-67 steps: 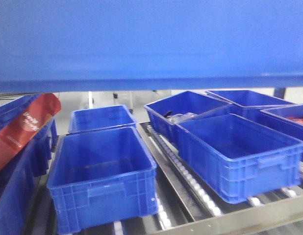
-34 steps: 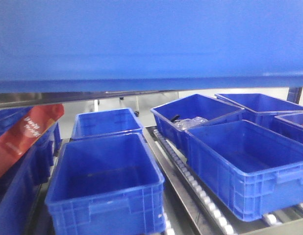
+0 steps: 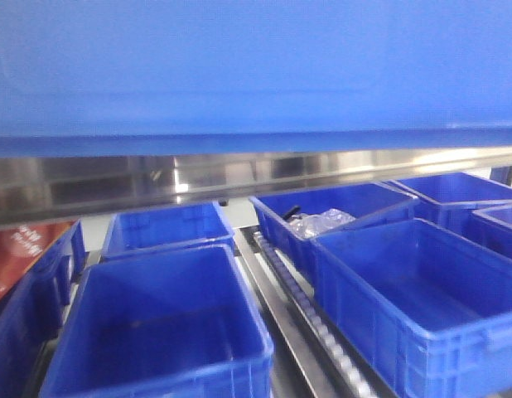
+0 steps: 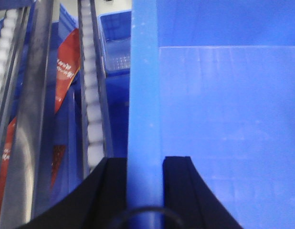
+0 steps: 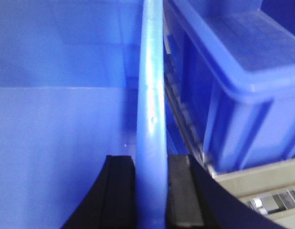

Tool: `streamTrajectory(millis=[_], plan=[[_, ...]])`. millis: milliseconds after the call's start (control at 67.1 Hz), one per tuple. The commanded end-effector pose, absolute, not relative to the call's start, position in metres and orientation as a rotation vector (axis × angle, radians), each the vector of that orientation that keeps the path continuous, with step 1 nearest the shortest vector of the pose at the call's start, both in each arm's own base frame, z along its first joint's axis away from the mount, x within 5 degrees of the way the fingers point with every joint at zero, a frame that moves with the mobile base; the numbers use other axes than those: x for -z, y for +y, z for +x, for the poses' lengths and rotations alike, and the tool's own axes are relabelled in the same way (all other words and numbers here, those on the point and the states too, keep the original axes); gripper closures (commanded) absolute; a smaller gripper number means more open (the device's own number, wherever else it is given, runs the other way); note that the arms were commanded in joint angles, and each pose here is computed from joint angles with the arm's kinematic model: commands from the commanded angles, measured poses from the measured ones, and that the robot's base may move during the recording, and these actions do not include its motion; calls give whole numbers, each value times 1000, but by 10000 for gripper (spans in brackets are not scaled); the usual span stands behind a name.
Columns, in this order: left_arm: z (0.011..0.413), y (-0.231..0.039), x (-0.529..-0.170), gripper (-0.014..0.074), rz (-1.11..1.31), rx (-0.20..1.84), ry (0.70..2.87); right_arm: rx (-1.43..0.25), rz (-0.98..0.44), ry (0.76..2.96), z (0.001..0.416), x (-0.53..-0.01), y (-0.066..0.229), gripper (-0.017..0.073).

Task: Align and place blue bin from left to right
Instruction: 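Lower the held blue bin with both grippers onto the roller rack slot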

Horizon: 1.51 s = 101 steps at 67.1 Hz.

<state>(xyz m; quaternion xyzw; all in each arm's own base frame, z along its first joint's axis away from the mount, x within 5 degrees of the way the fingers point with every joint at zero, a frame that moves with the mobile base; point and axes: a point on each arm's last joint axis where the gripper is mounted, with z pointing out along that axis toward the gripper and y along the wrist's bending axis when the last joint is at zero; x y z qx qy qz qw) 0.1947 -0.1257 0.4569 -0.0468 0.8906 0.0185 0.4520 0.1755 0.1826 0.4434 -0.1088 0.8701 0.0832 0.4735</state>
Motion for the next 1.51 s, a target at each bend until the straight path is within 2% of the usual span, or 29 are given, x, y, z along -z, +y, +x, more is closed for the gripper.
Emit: streamTrajectory(millis=[0, 1491], plan=[[195, -137, -465, 704, -48, 71, 2121, -474, -375, 1894, 171, -466, 204, 639], [195, -136, -465, 704, -48, 70, 2120, -474, -375, 1894, 171, -466, 204, 639]])
